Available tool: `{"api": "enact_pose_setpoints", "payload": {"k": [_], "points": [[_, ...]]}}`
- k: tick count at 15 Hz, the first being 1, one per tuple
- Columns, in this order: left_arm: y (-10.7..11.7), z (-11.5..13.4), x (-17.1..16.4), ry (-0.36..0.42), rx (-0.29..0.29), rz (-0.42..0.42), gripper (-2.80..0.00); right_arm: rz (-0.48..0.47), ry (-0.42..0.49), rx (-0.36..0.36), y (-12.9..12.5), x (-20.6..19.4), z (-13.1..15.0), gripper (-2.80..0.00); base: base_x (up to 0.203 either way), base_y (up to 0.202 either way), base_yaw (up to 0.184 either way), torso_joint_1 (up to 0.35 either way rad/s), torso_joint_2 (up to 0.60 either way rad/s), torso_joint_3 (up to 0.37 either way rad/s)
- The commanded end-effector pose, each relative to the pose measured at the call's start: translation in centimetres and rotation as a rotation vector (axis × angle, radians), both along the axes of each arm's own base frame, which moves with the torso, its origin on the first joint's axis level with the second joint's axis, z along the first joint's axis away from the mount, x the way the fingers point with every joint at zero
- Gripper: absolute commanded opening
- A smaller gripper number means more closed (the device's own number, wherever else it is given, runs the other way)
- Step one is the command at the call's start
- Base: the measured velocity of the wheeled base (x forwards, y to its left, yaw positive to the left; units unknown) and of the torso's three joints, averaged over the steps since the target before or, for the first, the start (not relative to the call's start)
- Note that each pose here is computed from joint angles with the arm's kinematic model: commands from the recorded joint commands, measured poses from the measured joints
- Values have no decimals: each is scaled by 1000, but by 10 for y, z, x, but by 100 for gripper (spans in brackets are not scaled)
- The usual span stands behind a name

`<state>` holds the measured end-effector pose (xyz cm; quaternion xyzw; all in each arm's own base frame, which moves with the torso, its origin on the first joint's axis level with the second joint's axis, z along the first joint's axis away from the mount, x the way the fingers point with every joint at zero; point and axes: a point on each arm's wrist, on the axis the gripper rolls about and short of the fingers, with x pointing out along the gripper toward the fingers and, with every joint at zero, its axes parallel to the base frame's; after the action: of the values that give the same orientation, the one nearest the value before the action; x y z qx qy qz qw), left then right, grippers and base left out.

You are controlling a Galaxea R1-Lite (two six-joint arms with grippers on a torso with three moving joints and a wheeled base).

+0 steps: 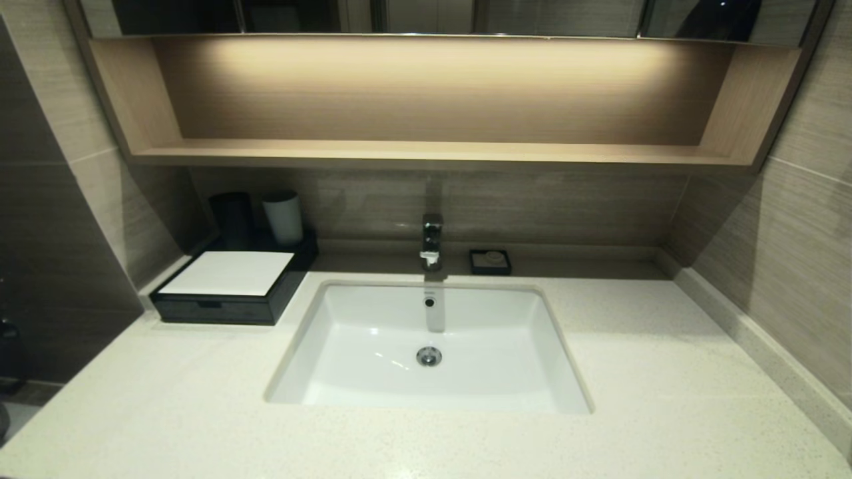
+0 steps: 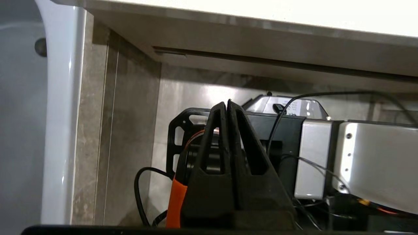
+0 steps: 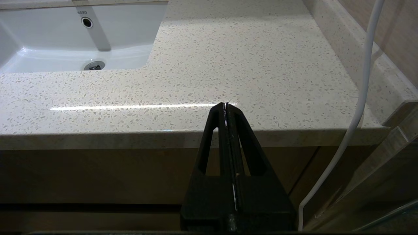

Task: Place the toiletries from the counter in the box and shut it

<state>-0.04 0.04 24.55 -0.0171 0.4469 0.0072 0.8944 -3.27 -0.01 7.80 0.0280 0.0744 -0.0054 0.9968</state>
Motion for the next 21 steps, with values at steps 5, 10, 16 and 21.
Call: {"api": "enact_pose_setpoints", "payload": {"k": [5,10,16,21], "points": [[1,-91,-47,-331,25,-16,-280,0,4,1,0,0,0,-280,0,0,0,0,0,0],[0,-150,-39,-581,119,-56,-280,0,3,2,0,0,0,-280,0,0,0,0,0,0],[-1,-168,-28,-841,69,-54,-280,-1,2,0,0,0,0,-280,0,0,0,0,0,0],[-1,-168,-27,-849,29,-22,-280,-1,2,2,0,0,0,-280,0,0,0,0,0,0]]}}
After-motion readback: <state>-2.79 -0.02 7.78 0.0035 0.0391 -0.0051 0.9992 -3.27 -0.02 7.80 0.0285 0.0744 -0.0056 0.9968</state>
